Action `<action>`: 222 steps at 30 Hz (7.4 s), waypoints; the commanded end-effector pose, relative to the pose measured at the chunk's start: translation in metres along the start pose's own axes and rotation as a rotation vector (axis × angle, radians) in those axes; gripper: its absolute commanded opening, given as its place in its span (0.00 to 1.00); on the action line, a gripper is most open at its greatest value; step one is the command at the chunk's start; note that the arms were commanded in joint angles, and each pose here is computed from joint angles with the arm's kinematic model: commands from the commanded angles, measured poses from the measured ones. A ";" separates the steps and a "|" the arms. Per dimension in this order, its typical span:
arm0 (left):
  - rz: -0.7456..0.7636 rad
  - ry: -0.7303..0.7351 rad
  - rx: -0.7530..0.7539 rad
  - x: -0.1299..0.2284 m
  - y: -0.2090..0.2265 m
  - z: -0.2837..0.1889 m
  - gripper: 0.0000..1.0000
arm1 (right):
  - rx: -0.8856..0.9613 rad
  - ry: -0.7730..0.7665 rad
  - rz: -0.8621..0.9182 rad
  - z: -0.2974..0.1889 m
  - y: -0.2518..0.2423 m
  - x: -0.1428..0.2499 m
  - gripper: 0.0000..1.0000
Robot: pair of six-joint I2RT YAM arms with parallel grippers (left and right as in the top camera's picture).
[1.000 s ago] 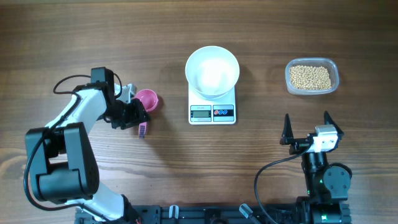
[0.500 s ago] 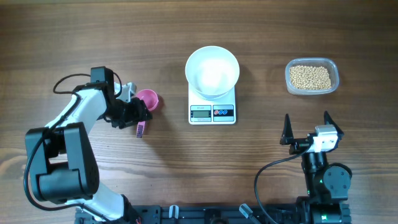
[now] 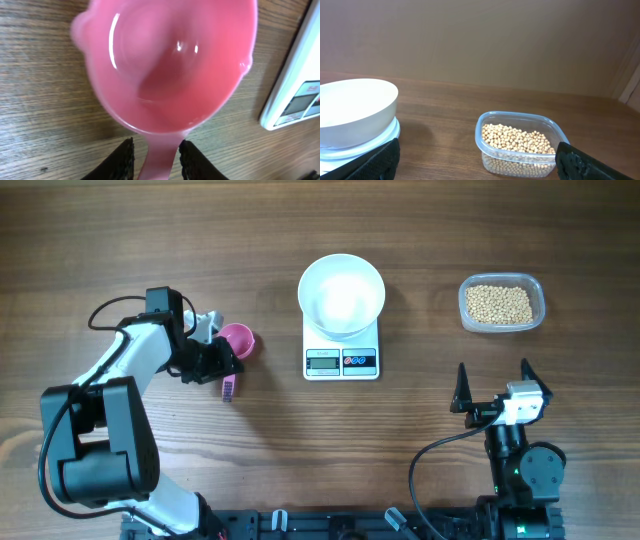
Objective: Scoop item into bowl and weigh 150g on scale
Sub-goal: 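Close the left gripper on the pink scoop handle, then lift the pink scoop with the left gripper over the bowl toward the right gripper, then grasp the scoop handle with the right gripper beside the left gripper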
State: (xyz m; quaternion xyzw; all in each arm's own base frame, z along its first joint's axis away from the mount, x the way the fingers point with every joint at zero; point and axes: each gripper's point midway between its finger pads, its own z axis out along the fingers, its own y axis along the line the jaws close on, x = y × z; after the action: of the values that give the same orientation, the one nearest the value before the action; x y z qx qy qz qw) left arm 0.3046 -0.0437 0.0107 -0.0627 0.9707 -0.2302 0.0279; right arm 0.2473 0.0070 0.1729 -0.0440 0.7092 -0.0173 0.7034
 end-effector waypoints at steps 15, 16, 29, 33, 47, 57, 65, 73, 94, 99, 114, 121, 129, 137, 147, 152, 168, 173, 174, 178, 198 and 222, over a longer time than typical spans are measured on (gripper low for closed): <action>0.015 0.023 0.041 0.007 -0.004 0.002 0.14 | 0.001 -0.008 0.001 0.000 -0.001 -0.001 1.00; 0.015 0.023 0.046 0.007 -0.005 0.002 0.13 | 0.001 -0.008 0.000 0.000 -0.001 -0.001 1.00; 0.029 -0.006 0.283 -0.001 -0.055 -0.023 0.04 | 0.001 -0.008 0.001 0.000 -0.001 -0.001 1.00; 0.007 -0.060 0.408 -0.013 -0.088 -0.057 0.04 | 0.001 -0.008 0.000 0.000 -0.001 -0.001 1.00; -0.360 -0.116 0.695 -0.029 -0.157 -0.148 0.04 | 0.002 -0.008 -0.001 0.000 -0.001 -0.002 1.00; -0.197 -0.078 0.816 -0.015 -0.205 -0.165 0.04 | -0.402 0.024 0.779 -0.014 0.061 -0.029 1.00; 0.115 -0.130 0.919 -0.008 -0.278 -0.174 0.04 | -0.536 -0.136 0.997 -0.029 0.061 -0.086 1.00; 0.051 -0.264 0.954 -0.024 -0.324 -0.182 0.04 | -0.619 0.029 1.073 -0.037 0.077 -0.120 1.00; -0.003 -0.338 0.989 -0.002 -0.386 -0.169 0.04 | -0.907 0.349 1.573 -0.011 0.106 -0.158 0.85; 0.045 -0.345 1.033 0.012 -0.404 -0.174 0.04 | -0.842 0.630 1.840 0.001 0.116 -0.132 0.99; -0.063 -0.335 0.975 0.012 -0.402 -0.156 0.04 | -0.939 0.438 1.621 0.006 0.112 -0.147 0.76; -0.063 -0.346 0.969 0.023 -0.412 -0.150 0.04 | -0.934 0.409 1.627 0.009 0.109 -0.154 0.57; -0.052 -0.331 0.971 0.032 -0.418 -0.147 0.04 | -0.936 0.409 1.616 0.022 0.108 -0.167 0.53; -0.053 -0.331 0.971 0.032 -0.418 -0.147 0.04 | -0.931 0.468 1.607 0.032 0.117 -0.156 0.49; -0.063 -0.349 0.966 0.028 -0.417 -0.148 0.04 | -0.933 0.467 1.622 0.033 0.121 -0.158 0.34; -0.066 -0.354 0.965 0.028 -0.417 -0.148 0.04 | -0.929 0.467 1.631 0.034 0.120 -0.158 0.31; -0.068 -0.353 0.962 0.028 -0.416 -0.147 0.04 | -0.920 0.474 1.663 0.035 0.119 -0.158 0.25; -0.067 -0.353 0.962 0.028 -0.416 -0.147 0.04 | -0.921 0.478 1.666 0.035 0.119 -0.158 0.21; -0.067 -0.353 0.962 0.028 -0.416 -0.147 0.04 | -0.921 0.478 1.667 0.035 0.119 -0.158 0.20; -0.068 -0.353 0.962 0.028 -0.416 -0.147 0.04 | -0.933 0.475 1.673 0.033 0.119 -0.161 0.20; -0.068 -0.353 0.962 0.028 -0.416 -0.147 0.04 | -0.934 0.485 1.691 0.033 0.119 -0.162 0.16; -0.063 -0.344 0.963 0.029 -0.417 -0.147 0.51 | -0.928 0.481 1.680 0.034 0.119 -0.160 0.05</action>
State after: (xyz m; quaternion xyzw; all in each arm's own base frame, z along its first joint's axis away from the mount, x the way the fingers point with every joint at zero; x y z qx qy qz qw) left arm 0.3117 -0.3522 0.3163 -0.1147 0.7406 -0.6316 0.1985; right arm 0.2753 0.1414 0.3108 0.2158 0.5759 0.7570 0.2207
